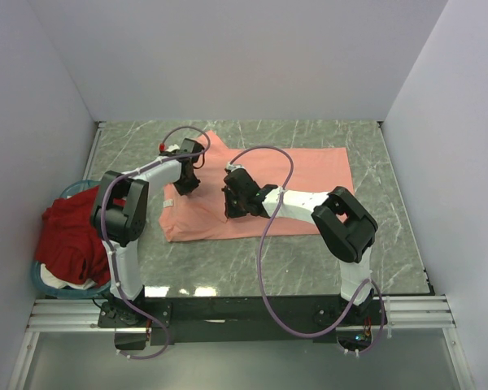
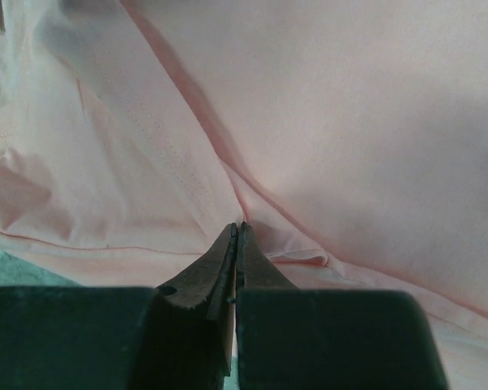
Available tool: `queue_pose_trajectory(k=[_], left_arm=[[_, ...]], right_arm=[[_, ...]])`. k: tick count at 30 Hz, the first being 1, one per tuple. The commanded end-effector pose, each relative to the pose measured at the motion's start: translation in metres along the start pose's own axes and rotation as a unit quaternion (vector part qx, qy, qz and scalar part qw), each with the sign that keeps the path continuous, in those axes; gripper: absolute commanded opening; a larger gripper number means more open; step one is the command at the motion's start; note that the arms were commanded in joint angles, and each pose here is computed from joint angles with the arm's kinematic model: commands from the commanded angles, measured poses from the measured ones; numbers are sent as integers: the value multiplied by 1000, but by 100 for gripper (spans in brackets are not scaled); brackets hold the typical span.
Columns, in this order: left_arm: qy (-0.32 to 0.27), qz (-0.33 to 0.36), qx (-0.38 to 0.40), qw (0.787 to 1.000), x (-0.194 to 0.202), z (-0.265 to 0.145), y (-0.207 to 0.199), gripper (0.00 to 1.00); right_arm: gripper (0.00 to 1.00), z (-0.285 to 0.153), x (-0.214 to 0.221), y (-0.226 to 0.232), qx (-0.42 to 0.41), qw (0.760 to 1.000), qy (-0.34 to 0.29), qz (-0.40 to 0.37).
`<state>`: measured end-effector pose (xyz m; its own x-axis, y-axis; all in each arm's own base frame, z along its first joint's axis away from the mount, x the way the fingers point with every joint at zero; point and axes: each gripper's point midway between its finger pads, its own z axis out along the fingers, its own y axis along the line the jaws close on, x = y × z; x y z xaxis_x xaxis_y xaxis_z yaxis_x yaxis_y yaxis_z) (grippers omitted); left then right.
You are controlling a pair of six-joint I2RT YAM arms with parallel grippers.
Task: Fold and stack the t-shirts
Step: Fold the tshirt
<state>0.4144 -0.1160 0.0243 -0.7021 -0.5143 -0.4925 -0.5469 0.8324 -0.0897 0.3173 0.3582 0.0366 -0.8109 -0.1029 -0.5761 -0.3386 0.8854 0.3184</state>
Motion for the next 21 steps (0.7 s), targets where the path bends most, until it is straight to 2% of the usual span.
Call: queue_pose_trajectory(k=[1, 8, 10, 17, 21], left_arm=[[-7, 4, 15, 1000, -3, -10, -8, 27], [-9, 6, 25, 1000, -3, -19, -11, 12], [-12, 5, 25, 1000, -5, -22, -10, 1], [-22, 2, 37, 999, -14, -40, -11, 1], [-22, 1, 50, 998, -15, -47, -11, 4]], right_arm=[[0, -6, -14, 9, -13, 1000, -24, 8], [0, -5, -16, 8, -10, 1000, -25, 9], [0, -6, -16, 8, -10, 1000, -25, 7], [0, -9, -21, 9, -10, 1000, -29, 6], [0, -8, -23, 8, -8, 999, -30, 8]])
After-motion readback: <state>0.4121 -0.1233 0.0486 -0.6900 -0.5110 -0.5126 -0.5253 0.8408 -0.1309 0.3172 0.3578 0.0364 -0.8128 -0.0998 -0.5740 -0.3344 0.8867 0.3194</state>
